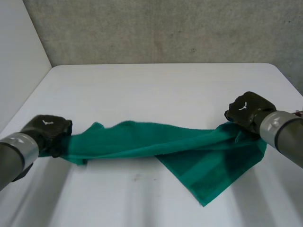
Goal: Fold the towel.
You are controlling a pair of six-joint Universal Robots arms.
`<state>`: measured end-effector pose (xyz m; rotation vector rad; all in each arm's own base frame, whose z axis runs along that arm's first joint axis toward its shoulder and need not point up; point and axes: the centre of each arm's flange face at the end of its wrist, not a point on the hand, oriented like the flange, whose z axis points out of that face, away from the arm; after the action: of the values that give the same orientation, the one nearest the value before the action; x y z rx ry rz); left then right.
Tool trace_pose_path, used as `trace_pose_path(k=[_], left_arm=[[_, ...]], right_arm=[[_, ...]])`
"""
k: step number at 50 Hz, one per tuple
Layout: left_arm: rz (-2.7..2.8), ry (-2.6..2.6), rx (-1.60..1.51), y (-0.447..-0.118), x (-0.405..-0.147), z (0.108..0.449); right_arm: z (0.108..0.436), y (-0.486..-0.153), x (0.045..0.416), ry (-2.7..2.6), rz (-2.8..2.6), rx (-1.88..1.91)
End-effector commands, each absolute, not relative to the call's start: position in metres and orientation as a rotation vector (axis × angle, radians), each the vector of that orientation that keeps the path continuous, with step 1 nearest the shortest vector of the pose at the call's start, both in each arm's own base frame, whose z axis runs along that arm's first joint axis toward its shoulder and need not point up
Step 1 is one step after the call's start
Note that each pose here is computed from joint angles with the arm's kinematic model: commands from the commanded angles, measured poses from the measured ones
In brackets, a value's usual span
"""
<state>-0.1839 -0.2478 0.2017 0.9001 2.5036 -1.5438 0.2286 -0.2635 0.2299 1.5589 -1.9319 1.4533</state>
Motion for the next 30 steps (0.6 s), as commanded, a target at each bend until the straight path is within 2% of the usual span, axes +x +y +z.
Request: trace_pose_path(k=[1,3,4,5,6,7,8,10,11,13,17,18,19,23,24,25,29,30], left_arm=[[-1.494,2.423,0.928,-0.301,-0.191,0.187],[-1.697,2.252,0.867,-0.337,-0.207,0.227],[-1.849,2.128,0.807,-0.354,-0.214,0.262],[-1.938,2.051,0.772,-0.361,-0.218,0.281],[-2.028,1.966,0.73,-0.368,-0.22,0.301],[-2.123,1.876,0.687,-0.374,-0.222,0.321],[-2.293,1.697,0.593,-0.381,-0.224,0.357],[-2.438,1.534,0.504,-0.383,-0.225,0.387],[-2.548,1.397,0.433,-0.377,-0.225,0.413],[-2.611,1.302,0.38,-0.373,-0.223,0.429],[-2.596,1.352,0.376,-0.367,-0.223,0.42],[-2.566,1.415,0.397,-0.368,-0.223,0.405],[-2.534,1.481,0.418,-0.366,-0.224,0.389],[-2.472,1.592,0.448,-0.361,-0.221,0.36],[-2.436,1.656,0.463,-0.359,-0.22,0.344],[-2.414,1.692,0.472,-0.358,-0.22,0.335],[-2.295,1.883,0.496,-0.352,-0.215,0.287],[-2.294,1.883,0.496,-0.352,-0.215,0.287]], right_arm=[[0.237,-0.322,0.245,-1.893,1.572,1.433],[0.273,-0.347,0.251,-1.795,1.765,1.265],[0.289,-0.355,0.253,-1.746,1.843,1.198],[0.306,-0.361,0.254,-1.694,1.928,1.127],[0.336,-0.373,0.256,-1.579,2.095,0.993],[0.35,-0.378,0.257,-1.518,2.177,0.926],[0.363,-0.382,0.256,-1.459,2.254,0.857],[0.395,-0.383,0.255,-1.292,2.437,0.705],[0.404,-0.381,0.254,-1.246,2.488,0.67],[0.417,-0.374,0.252,-1.185,2.55,0.623],[0.414,-0.357,0.252,-1.21,2.56,0.689],[0.4,-0.355,0.253,-1.265,2.546,0.76],[0.4,-0.355,0.253,-1.266,2.546,0.761],[0.344,-0.35,0.258,-1.48,2.443,1.0],[0.344,-0.35,0.258,-1.48,2.442,1.0],[0.318,-0.351,0.25,-1.585,2.375,1.061],[0.286,-0.35,0.237,-1.713,2.279,1.104],[0.285,-0.35,0.237,-1.713,2.279,1.104]])
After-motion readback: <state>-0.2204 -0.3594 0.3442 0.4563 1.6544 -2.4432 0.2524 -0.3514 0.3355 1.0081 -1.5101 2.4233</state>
